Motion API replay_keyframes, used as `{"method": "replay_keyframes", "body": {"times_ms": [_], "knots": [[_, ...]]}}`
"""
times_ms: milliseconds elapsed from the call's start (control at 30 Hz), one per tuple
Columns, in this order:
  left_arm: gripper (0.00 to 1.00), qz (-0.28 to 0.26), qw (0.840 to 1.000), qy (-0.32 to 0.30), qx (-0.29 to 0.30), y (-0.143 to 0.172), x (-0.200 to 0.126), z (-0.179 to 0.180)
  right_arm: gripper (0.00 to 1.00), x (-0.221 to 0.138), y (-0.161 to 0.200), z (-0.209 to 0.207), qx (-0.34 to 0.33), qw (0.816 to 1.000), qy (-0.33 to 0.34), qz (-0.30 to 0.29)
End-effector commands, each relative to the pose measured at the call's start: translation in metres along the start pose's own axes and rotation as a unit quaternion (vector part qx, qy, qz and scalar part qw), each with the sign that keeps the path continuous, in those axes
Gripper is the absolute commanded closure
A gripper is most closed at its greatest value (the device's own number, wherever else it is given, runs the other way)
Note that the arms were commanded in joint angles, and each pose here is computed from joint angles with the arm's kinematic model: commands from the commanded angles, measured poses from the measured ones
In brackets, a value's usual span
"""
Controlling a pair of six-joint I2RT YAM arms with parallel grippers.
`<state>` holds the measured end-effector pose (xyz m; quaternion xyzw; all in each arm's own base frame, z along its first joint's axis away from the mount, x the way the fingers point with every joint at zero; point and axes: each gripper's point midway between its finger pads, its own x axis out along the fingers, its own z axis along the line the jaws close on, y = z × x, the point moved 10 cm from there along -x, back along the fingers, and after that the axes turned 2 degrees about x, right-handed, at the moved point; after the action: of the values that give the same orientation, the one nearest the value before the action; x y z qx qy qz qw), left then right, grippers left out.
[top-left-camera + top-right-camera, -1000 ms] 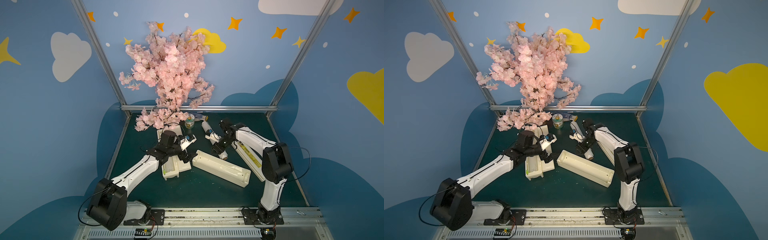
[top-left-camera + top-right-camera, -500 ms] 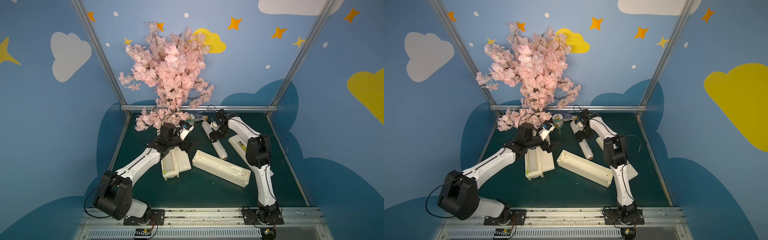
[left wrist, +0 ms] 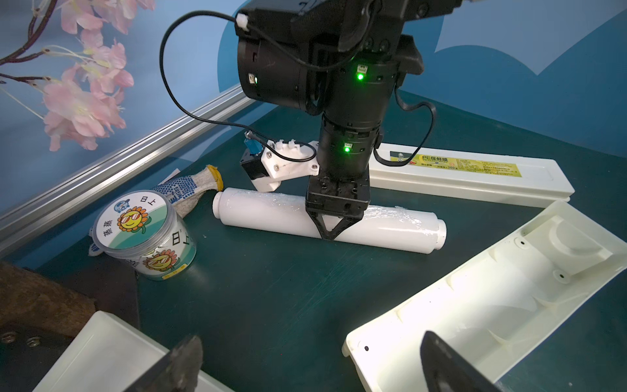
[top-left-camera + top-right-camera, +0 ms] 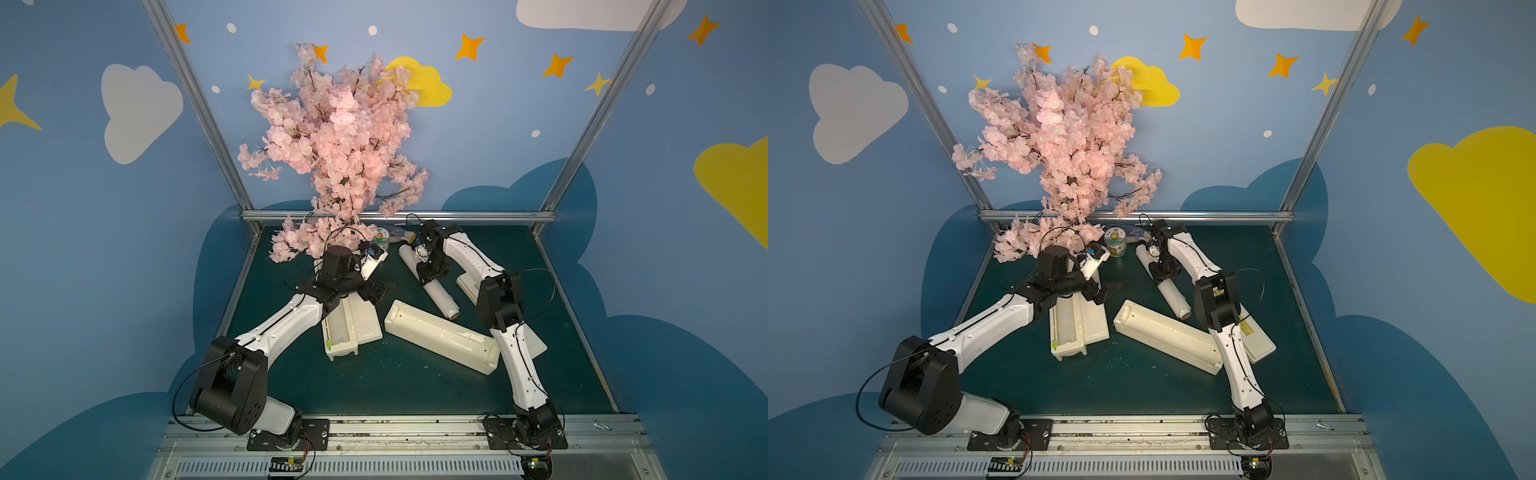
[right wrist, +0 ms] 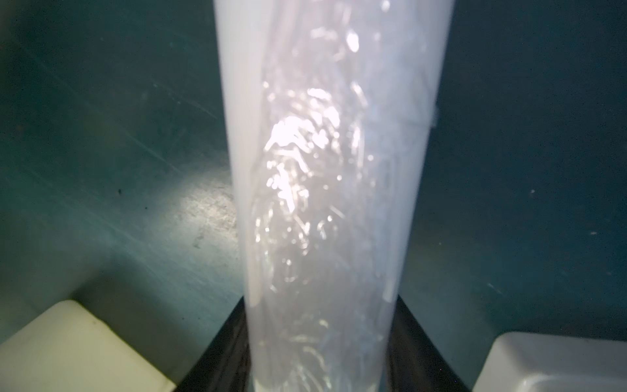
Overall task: Put plastic wrap rolls into dispensers
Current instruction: Pick up the plastic wrap from the center of the board, then place the plastic wrap into the plastic wrap cutting box.
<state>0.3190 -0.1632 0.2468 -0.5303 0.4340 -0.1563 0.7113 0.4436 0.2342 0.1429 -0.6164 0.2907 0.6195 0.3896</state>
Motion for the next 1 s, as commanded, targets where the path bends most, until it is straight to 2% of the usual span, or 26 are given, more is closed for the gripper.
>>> {"method": "replay_keyframes", "body": {"times_ms": [0, 67, 300, 467, 533, 767, 967], "knots": [[0.00, -0.004, 1.000, -0.011, 0.013, -0.003, -0.005, 0.001, 0.67, -0.005, 0.004, 0.000, -0.017, 1.000, 0.004, 0.013], [0.00, -0.006, 1.000, -0.012, 0.016, -0.002, -0.006, 0.000, 0.74, -0.020, 0.003, 0.000, -0.025, 1.000, 0.009, -0.010], [0.00, -0.014, 0.999, -0.020, 0.023, -0.001, -0.011, -0.002, 0.79, -0.100, 0.008, -0.003, -0.059, 0.992, 0.019, -0.109], [0.00, -0.020, 0.999, -0.038, 0.024, -0.001, -0.013, 0.000, 0.83, -0.135, 0.034, 0.007, -0.088, 0.990, 0.006, -0.108], [0.00, -0.022, 0.998, -0.051, 0.007, -0.001, -0.014, 0.005, 0.84, -0.145, 0.053, 0.012, -0.110, 0.989, 0.006, -0.104], [0.00, -0.039, 0.997, -0.049, -0.037, 0.002, -0.018, 0.019, 0.82, -0.153, 0.127, 0.058, -0.197, 0.976, -0.009, -0.090], [0.00, -0.047, 0.998, -0.033, -0.040, 0.001, -0.017, 0.019, 0.82, -0.141, 0.158, 0.075, -0.227, 0.968, -0.031, -0.099]]}}
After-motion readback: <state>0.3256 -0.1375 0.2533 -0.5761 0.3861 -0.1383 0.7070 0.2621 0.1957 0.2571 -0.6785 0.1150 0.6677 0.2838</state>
